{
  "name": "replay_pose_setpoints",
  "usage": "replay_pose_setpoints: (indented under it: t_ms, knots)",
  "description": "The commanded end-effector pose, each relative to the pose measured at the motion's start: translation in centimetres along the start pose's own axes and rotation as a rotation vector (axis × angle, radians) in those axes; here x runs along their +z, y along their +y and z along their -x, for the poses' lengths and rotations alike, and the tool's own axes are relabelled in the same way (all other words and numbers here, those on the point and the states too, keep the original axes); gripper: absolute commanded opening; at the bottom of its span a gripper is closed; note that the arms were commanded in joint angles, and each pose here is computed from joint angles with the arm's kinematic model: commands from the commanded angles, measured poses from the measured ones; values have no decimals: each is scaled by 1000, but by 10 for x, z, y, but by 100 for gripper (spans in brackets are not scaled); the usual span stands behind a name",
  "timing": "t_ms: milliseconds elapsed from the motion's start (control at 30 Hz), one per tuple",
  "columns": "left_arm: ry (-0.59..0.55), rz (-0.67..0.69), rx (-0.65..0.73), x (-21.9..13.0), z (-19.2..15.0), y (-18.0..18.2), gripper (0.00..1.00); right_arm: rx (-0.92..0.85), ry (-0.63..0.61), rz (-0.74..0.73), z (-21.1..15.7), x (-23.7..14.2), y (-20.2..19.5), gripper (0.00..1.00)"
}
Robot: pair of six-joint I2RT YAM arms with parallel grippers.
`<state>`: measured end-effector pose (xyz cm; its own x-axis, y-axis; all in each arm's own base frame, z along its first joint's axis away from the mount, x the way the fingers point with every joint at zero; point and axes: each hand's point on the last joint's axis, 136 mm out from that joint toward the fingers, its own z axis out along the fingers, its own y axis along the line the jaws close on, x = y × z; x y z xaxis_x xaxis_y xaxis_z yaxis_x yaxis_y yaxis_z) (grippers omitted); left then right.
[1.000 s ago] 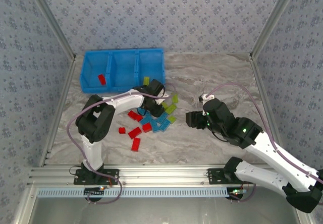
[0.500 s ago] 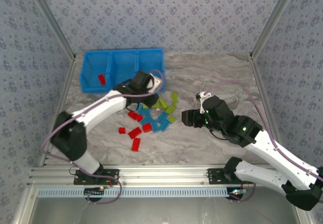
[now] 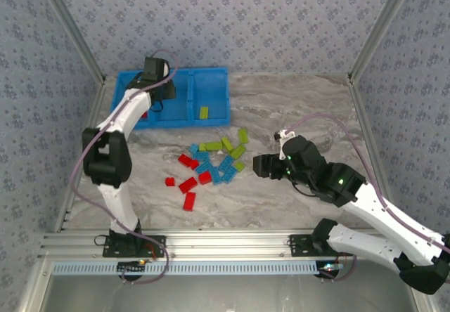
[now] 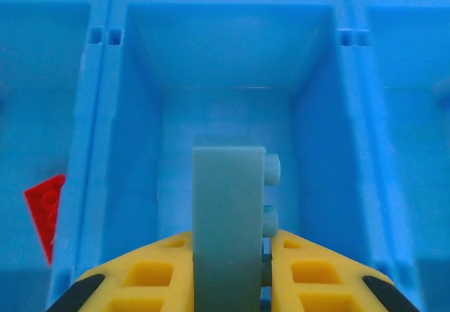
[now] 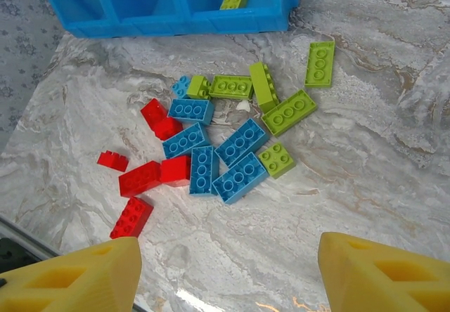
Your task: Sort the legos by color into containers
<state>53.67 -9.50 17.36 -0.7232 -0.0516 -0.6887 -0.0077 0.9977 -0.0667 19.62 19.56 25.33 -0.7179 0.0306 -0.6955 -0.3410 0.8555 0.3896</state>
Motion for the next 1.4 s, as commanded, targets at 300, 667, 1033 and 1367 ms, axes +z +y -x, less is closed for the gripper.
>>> replay_pose_setpoints:
  t_ms: [300,667,1033,1367]
  knots:
    - [108,-29,-71,29,-11,-8,38,74,-34,-47,-7,-12,-16,73]
    - [-167,-275,-29,-150,-7,-68,41,79,-24,-137,-7,24,-31,78]
    - [-235,-521,369,-310,-137,-114,49,19,157,-125,-3,131,-28,76]
    - [-77,-610,450,-309,-216,-94,61,-104,316,-111,6,227,-27,67]
